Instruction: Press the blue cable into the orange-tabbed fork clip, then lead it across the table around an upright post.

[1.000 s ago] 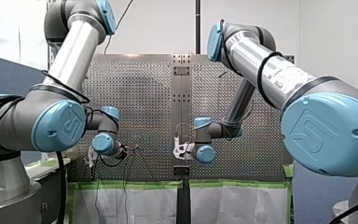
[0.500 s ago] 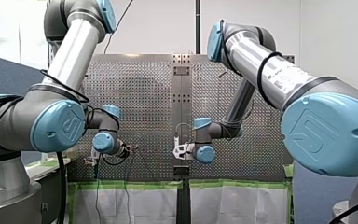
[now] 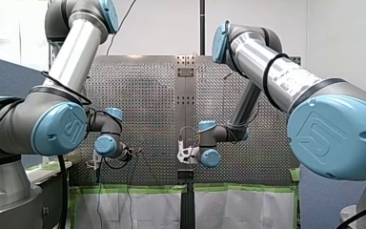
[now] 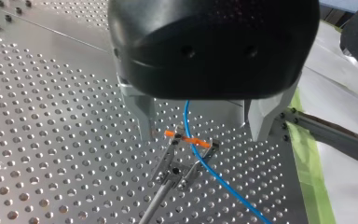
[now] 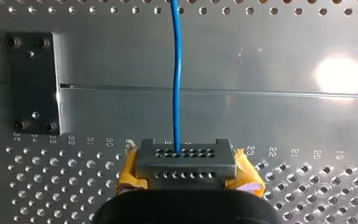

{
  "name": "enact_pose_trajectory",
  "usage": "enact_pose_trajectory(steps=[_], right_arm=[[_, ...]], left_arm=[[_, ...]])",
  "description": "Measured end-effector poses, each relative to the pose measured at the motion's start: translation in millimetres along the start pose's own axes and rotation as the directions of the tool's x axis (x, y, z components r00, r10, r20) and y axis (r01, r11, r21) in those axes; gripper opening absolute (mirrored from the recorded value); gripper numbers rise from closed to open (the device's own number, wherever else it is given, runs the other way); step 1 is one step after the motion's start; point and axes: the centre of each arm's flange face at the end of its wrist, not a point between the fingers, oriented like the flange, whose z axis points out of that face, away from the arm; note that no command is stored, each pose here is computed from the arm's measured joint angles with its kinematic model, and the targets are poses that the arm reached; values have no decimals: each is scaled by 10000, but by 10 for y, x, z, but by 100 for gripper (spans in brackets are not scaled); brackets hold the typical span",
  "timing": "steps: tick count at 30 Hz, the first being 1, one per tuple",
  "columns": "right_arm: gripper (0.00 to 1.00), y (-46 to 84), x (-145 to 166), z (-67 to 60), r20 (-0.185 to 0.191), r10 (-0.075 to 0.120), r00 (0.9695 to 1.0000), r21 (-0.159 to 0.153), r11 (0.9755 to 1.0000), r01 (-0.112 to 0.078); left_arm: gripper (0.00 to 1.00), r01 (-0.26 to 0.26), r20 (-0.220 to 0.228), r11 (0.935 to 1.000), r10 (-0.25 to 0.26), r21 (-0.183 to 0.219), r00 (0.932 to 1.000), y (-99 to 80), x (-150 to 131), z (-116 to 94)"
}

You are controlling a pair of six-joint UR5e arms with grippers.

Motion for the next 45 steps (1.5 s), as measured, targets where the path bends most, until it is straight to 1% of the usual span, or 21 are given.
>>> enact_pose_trajectory(steps=[9, 12, 17, 22, 27, 30, 33, 38, 45], right_arm=[[0, -1, -15, -4, 28, 0, 10000, 1, 10000, 0], [0, 1, -23, -5, 40, -7, 10000, -1, 10000, 7], [0, -1, -42, -8, 75, -26, 10000, 2, 10000, 26], [0, 0, -70, -13, 115, -37, 9999, 1, 10000, 37], [0, 5, -85, -12, 121, -32, 9999, -6, 10000, 32], [0, 4, -83, -8, 101, -20, 9999, 8, 10000, 20], [0, 3, -80, -4, 83, -15, 10000, 28, 10000, 15], [0, 1, -79, -1, 72, -5, 10000, 44, 10000, 5], [0, -7, -69, 11, 72, -2, 10000, 62, 10000, 1]], left_arm=[[100, -4, 1, 10000, 4, 8, 10000, -1, 0, 0], [100, -131, 25, 9999, 131, 68, 9999, -9, -2, 3], [100, -528, 137, 9981, 524, 321, 9985, -45, -11, 15], [100, -704, 247, 9966, 694, 429, 9973, -75, -31, 38], [100, -675, 301, 9965, 661, 497, 9974, -109, -57, 67], [100, -613, 314, 9970, 599, 466, 9977, -126, -66, 76], [100, -517, 365, 9977, 501, 445, 9981, -155, -79, 89], [100, -286, 523, 9982, 258, 528, 9983, -232, -117, 155], [100, -222, 504, 9978, 191, 624, 9985, -321, -11, 290]])
